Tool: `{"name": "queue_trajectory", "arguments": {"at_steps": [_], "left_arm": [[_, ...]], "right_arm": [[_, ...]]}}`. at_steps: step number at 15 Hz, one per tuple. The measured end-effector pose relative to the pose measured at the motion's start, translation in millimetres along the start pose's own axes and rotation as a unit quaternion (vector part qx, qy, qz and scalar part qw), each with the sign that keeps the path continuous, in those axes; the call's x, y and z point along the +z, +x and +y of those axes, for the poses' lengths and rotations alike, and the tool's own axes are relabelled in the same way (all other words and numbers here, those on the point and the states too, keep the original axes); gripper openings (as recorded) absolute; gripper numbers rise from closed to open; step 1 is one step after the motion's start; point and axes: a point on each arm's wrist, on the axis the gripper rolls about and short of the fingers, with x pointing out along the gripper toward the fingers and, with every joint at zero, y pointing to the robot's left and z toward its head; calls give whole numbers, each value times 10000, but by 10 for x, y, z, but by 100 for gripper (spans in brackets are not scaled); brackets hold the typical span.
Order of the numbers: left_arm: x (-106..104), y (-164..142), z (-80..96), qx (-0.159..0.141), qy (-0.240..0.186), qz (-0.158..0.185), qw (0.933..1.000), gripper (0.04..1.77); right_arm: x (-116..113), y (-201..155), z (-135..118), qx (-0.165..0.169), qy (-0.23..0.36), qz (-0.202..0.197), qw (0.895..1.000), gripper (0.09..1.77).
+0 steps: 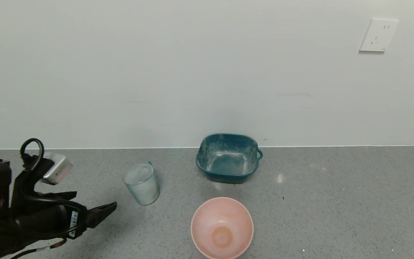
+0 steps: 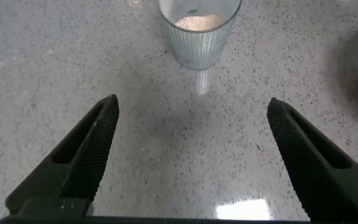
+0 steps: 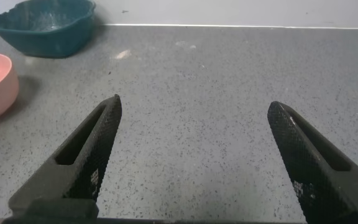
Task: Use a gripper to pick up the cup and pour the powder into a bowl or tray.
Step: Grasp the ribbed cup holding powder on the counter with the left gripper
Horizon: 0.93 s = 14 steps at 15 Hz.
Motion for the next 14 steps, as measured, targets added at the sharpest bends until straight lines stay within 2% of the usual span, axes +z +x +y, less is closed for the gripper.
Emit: {"name": "queue_trajectory", "arguments": {"at_steps": [9,12,14], "left_arm": [[-378,700,-134,-201,82,53,9997,172],[-458,889,-145,-150,88,-215,9996,172],[-499,1022,-149,-95,70,-556,9984,172]], "right_arm": [[0,0,0,2,0,0,10000,171],[0,0,0,4,0,0,10000,171],[0,0,0,4,-1,0,10000,171]]}}
